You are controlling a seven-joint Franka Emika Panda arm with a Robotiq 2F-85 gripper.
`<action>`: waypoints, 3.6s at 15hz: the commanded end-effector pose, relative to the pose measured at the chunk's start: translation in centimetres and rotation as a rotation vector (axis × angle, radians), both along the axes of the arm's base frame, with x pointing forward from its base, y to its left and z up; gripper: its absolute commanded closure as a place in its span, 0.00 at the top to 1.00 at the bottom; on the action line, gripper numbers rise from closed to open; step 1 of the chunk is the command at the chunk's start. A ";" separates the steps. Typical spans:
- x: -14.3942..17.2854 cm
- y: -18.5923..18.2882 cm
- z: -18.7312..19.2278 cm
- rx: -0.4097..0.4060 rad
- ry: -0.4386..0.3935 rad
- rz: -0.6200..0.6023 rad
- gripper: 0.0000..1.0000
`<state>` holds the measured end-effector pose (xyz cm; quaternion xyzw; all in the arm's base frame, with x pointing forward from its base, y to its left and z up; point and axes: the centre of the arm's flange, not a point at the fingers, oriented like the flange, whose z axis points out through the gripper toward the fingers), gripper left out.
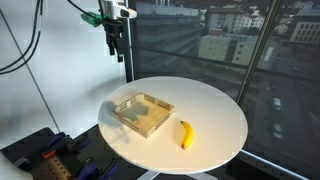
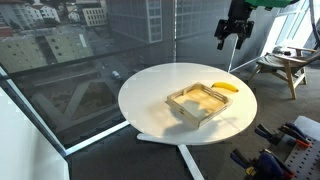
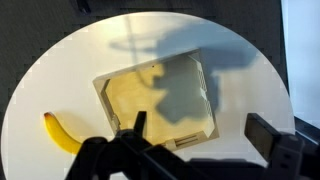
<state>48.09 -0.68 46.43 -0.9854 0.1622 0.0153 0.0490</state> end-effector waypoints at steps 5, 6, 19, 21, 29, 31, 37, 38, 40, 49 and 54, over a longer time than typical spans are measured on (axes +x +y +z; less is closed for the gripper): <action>2.1 -3.1 0.1 -0.016 -0.003 -0.052 1.00; 2.2 -3.6 0.0 -0.015 -0.001 -0.062 1.00; 3.2 -8.2 -0.6 -0.024 0.005 -0.155 1.00; 3.3 -9.0 -0.7 -0.024 0.005 -0.172 1.00; 3.9 -12.7 -2.1 -0.035 0.015 -0.240 1.00; 4.2 -13.6 -2.3 -0.038 0.010 -0.255 1.00; 5.1 -16.8 -3.4 -0.051 0.003 -0.303 1.00; 5.2 -17.3 -3.7 -0.055 0.005 -0.310 1.00; 5.3 -18.2 -4.3 -0.062 0.010 -0.322 1.00; 6.1 -20.4 -7.5 -0.072 0.067 -0.359 1.00; 6.2 -21.9 -8.6 -0.079 0.084 -0.384 1.00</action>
